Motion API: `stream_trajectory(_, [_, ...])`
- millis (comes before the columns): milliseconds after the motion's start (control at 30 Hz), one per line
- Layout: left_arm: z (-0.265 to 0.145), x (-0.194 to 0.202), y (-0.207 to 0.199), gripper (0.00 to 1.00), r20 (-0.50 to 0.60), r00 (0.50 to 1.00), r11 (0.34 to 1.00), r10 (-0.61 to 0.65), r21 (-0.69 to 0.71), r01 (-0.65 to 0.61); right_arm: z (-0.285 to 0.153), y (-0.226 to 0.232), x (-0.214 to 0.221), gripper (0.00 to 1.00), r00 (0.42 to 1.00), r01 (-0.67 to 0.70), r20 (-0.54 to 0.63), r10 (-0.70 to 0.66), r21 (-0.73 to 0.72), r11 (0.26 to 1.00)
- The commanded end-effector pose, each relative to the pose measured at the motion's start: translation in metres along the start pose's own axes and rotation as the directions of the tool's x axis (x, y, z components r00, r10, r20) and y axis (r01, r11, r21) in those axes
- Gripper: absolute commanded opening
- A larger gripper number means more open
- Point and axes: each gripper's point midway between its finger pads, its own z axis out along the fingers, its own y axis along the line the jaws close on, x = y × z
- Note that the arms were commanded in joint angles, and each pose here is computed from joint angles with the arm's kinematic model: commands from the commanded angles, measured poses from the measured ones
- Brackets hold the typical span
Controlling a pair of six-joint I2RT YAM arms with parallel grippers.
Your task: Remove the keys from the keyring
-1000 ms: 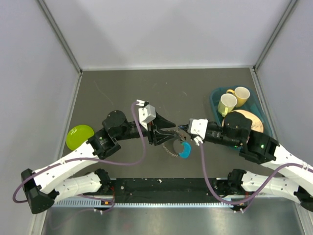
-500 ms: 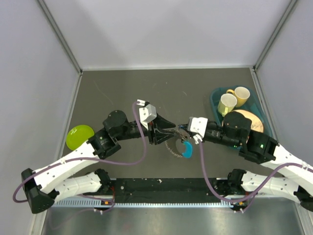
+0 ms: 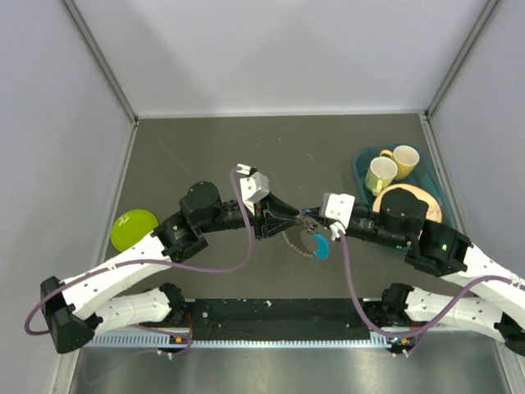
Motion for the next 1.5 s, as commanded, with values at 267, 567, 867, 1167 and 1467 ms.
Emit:
stream_trajectory(267, [0.006, -0.026, -0.011, 0.12, 0.073, 0.997, 0.999, -0.028, 0.048, 0.024, -0.006, 0.002, -0.024, 0.0, 0.992, -0.055, 0.116, 0.056, -0.01, 0.998])
stream_trajectory(567, [0.003, -0.019, -0.023, 0.0, 0.041, 0.997, 0.993, -0.067, 0.104, 0.062, -0.013, 0.008, -0.028, 0.0, 0.987, -0.08, 0.139, 0.084, -0.032, 0.996])
stream_trajectory(867, [0.002, -0.005, -0.023, 0.0, -0.004, 0.999, 0.993, -0.034, 0.117, 0.034, -0.027, 0.011, -0.023, 0.0, 0.986, -0.034, 0.165, 0.037, -0.021, 0.999])
stream_trajectory(1167, [0.006, 0.008, -0.02, 0.11, -0.114, 0.994, 0.991, 0.0, 0.131, 0.015, -0.027, 0.007, -0.036, 0.0, 0.982, -0.003, 0.187, 0.007, -0.023, 1.0])
stream_trajectory(1467, [0.005, 0.005, -0.009, 0.37, -0.093, 0.996, 0.998, -0.01, 0.059, 0.016, -0.028, 0.005, -0.038, 0.0, 0.982, 0.006, 0.188, -0.003, -0.016, 1.0])
